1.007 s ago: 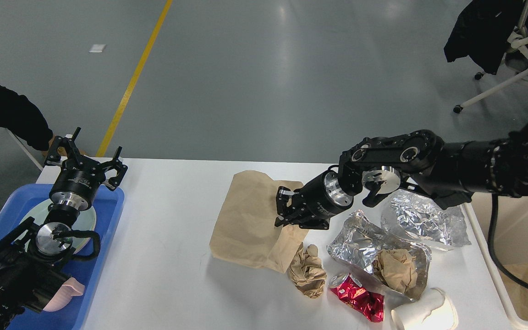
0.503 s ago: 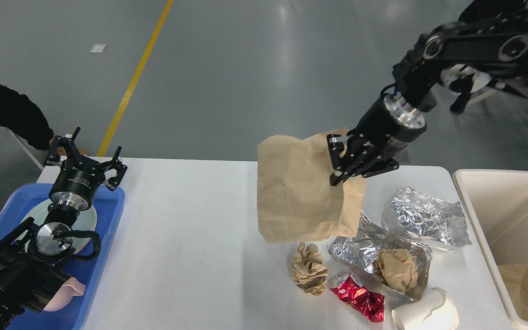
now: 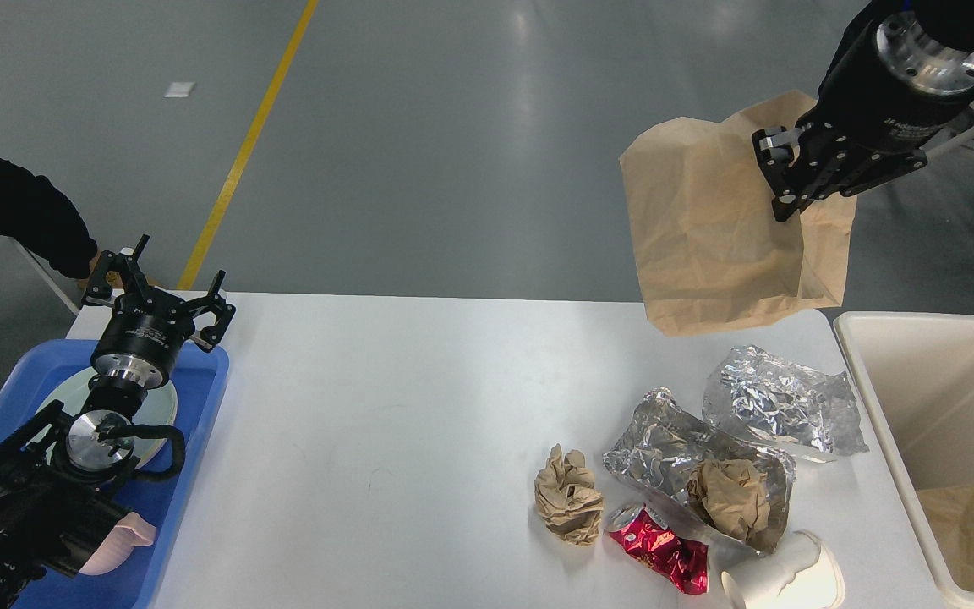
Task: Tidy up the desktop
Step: 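Lift the brown paper bag and drop it into the white bin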
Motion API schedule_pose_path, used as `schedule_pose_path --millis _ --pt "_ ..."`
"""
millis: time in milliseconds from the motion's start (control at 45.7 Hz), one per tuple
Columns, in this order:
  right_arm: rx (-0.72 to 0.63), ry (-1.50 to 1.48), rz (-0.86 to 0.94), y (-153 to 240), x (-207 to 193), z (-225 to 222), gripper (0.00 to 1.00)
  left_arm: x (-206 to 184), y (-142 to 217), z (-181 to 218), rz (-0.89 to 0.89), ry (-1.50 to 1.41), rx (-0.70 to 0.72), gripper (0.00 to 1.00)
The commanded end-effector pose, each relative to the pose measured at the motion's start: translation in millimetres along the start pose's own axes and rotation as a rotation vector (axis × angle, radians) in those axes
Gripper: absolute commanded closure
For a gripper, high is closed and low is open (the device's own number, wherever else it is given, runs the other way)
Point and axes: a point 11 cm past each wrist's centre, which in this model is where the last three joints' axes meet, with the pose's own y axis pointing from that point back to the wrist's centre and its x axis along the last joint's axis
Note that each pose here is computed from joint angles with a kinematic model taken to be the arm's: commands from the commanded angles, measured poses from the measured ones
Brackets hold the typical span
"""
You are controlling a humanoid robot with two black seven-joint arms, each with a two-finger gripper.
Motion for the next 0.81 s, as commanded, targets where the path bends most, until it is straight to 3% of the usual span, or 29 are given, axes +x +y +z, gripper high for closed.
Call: schedule_pose_path --millis 0,197,350,416,635,788 --pt "-0.119 -0.012 0.021 4.2 3.7 36.1 1.0 0.1 0.1 0.0 0.0 0.0 0.0 0.04" --pt "-0.399 -0.231 0.068 8.8 -2.8 190.5 1.0 0.1 0.1 0.0 0.0 0.0 0.0 0.04" --pt "-0.549 -0.339 -0.063 -33.4 -56.1 278.7 1.0 0.1 0.1 0.0 0.0 0.0 0.0 0.04" --pt "-0.582 -0.362 -0.147 -58.4 -84.4 299.5 1.0 0.1 0.1 0.0 0.0 0.0 0.0 0.04" --pt "-0.692 -0.292 -0.053 -146.2 -148.5 346.3 1.0 0.1 0.1 0.0 0.0 0.0 0.0 0.04" --pt "-0.688 -0.172 0.041 -228.1 -202.5 342.5 1.0 0.1 0.1 0.0 0.0 0.0 0.0 0.04"
